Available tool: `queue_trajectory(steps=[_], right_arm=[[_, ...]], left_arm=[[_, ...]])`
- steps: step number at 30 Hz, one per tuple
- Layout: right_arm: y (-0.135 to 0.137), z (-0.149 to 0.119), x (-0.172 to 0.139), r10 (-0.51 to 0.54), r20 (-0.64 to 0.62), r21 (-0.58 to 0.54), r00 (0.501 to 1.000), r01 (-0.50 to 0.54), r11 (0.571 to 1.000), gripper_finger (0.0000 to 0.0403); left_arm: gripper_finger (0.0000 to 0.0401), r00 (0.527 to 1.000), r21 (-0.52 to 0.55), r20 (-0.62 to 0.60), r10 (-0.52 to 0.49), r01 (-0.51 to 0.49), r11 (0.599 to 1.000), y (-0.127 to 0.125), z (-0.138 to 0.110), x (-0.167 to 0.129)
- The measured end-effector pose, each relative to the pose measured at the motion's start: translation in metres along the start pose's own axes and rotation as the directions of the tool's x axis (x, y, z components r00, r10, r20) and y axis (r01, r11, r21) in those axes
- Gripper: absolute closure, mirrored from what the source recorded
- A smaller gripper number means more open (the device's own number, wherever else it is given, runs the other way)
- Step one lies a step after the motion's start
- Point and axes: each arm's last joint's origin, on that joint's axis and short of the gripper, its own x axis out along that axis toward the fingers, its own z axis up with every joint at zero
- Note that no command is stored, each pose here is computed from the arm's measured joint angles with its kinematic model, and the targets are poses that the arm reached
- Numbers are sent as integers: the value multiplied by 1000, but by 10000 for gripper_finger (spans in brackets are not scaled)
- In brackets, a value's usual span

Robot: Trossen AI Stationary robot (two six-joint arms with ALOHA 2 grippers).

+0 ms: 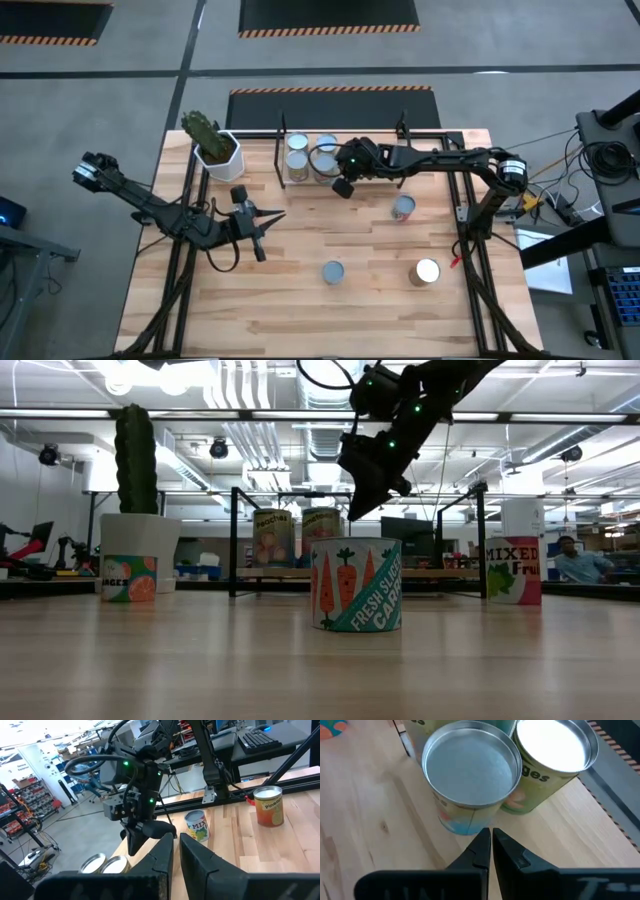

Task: Pick and place cans onto a shelf
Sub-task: Put the canned tomatoes on the shelf

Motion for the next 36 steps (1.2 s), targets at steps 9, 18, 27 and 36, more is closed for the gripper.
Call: queue_trajectory(steps=[9,18,27,36], right_arm=[[-3,0,-25,-6,-18,28,1000,6,1000,394],[20,21,-34,93,230,-42,969,-85,995,394],[28,27,-4,125,322,-151,938,-79,985,394],[23,21,18,87,279,-154,956,-45,987,394]], left_arm=[[388,1000,-6,-2,0,0,1000,0,0,0],[388,1000,-7,-2,-1,1,1000,0,0,0],[388,1000,-7,-2,-1,1,1000,0,0,0],[388,1000,-7,-2,-1,1,1000,0,0,0]])
